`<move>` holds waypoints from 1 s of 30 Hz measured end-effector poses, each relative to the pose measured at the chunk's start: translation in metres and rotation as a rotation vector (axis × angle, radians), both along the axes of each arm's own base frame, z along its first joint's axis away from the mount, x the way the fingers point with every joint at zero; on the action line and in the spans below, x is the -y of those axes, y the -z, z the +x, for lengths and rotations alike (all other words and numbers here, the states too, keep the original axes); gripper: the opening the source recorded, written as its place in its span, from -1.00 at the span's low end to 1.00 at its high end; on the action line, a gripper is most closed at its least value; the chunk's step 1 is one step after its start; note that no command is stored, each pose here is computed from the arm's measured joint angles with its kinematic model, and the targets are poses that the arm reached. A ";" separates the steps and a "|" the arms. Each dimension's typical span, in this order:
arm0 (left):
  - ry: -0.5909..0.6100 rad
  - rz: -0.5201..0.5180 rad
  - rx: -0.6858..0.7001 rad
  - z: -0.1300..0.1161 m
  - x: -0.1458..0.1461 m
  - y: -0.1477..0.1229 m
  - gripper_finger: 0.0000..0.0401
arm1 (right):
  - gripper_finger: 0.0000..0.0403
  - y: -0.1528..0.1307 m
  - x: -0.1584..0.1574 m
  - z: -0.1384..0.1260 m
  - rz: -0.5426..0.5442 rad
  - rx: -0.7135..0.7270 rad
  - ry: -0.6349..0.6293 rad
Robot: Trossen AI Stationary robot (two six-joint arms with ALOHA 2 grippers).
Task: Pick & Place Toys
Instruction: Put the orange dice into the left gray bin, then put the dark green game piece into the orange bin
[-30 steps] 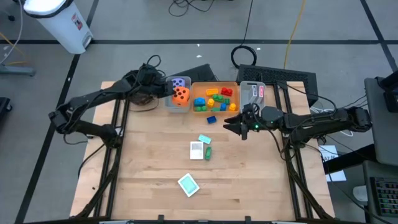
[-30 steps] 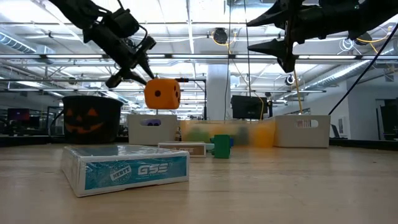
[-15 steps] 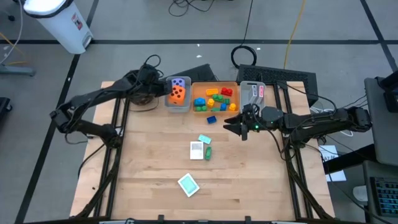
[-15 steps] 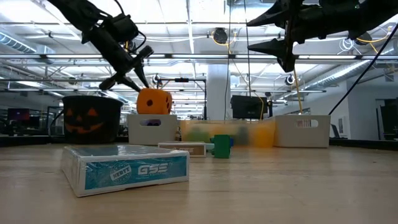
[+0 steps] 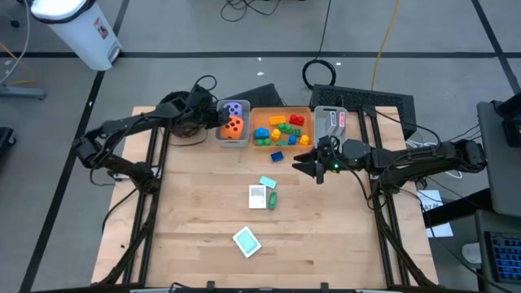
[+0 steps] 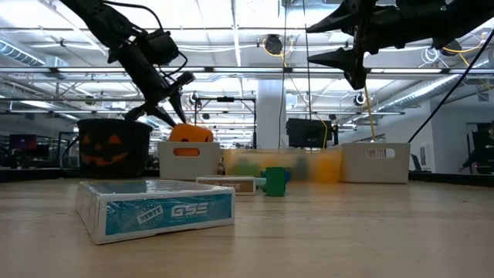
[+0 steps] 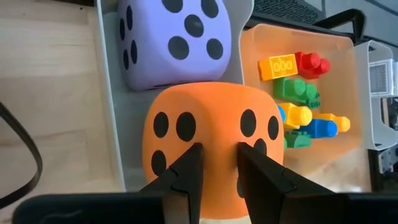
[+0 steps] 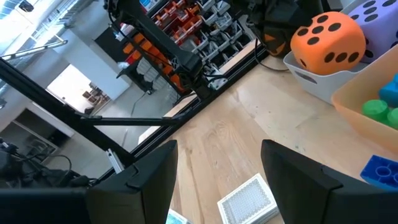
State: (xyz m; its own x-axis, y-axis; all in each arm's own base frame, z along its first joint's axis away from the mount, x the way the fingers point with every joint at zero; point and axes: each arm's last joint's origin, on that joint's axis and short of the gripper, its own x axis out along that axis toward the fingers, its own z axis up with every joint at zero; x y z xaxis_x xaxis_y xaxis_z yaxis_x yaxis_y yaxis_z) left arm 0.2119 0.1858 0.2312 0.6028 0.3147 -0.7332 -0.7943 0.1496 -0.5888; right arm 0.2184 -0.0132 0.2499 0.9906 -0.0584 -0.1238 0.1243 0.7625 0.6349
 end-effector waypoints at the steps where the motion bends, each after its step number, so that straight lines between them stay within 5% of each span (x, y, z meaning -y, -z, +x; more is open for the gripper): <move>1: 0.000 -0.001 -0.002 0.000 0.000 0.000 -0.53 | 0.10 0.000 0.000 0.000 -0.001 -0.004 0.000; 21: -0.017 0.012 -0.017 -0.001 -0.001 0.000 -0.52 | 0.10 0.003 0.000 0.000 0.002 -0.027 -0.001; 30: -0.011 0.018 -0.020 -0.001 -0.001 0.000 -0.11 | 0.10 0.003 0.000 0.000 0.002 -0.027 -0.001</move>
